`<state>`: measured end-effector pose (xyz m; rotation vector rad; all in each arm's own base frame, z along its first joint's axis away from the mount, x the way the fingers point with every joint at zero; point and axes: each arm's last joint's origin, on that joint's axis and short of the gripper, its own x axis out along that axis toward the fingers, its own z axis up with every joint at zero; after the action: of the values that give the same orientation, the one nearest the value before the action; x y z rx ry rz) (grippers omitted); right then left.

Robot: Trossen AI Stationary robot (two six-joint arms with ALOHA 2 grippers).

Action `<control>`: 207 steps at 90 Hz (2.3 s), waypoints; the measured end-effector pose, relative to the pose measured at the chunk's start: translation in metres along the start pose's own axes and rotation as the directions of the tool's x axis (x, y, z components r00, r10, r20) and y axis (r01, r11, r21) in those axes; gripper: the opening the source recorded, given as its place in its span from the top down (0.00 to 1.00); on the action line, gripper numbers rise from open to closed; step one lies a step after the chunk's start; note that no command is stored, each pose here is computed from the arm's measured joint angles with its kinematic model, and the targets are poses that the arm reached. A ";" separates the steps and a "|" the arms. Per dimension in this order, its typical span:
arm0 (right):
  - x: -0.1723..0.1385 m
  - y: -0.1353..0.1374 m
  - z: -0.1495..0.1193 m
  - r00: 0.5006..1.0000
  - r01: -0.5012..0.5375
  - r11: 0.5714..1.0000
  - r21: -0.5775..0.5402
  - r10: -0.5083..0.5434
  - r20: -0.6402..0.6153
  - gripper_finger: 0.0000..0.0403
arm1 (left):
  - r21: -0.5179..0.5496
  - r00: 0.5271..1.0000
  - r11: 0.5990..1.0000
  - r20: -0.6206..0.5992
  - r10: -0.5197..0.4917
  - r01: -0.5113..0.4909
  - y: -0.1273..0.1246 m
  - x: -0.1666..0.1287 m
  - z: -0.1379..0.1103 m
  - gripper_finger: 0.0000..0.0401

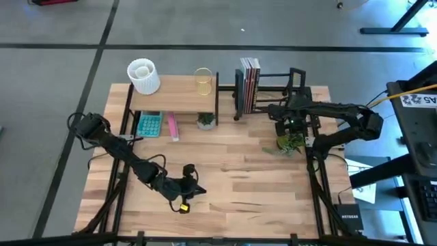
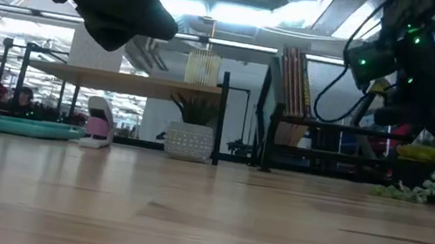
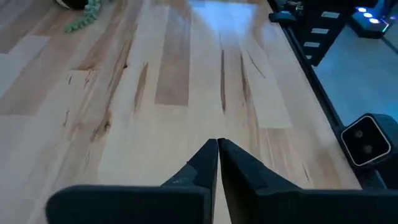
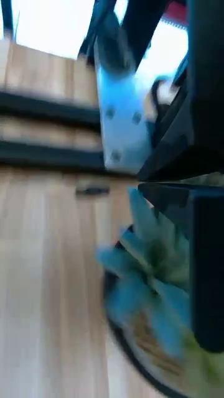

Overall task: Stock shelves
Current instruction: Put the black plant vase on the shelf

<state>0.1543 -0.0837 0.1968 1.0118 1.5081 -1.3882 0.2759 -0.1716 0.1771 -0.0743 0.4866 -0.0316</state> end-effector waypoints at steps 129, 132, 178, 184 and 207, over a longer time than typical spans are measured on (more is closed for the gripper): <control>-0.129 0.005 -0.219 0.846 -0.309 0.590 -0.746 0.529 0.068 1.00 | 0.171 0.963 0.985 0.259 -0.073 0.029 0.012 0.024 0.031 1.00; -0.119 0.004 -0.228 0.864 -0.293 0.604 -0.742 0.500 0.066 0.99 | 0.189 0.962 0.981 0.256 -0.092 0.044 0.013 0.031 0.034 1.00; 0.003 0.013 -0.251 0.954 -0.048 0.670 -0.741 0.251 0.165 0.32 | 0.422 0.999 0.906 -0.041 -0.019 0.034 0.070 0.139 0.064 0.71; 0.012 0.014 -0.242 0.955 -0.009 0.672 -0.741 0.225 0.192 0.27 | 0.405 0.999 0.913 -0.029 -0.034 0.043 0.089 0.142 0.071 0.62; 0.031 0.029 -0.216 0.952 0.031 0.620 -0.784 0.222 0.213 0.25 | 0.400 0.998 0.914 -0.006 -0.066 0.063 0.150 0.158 0.070 0.39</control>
<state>0.1598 0.1348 0.1682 0.2940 1.5610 -0.6055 0.4501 -0.0251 0.1536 0.3128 0.4621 -0.1953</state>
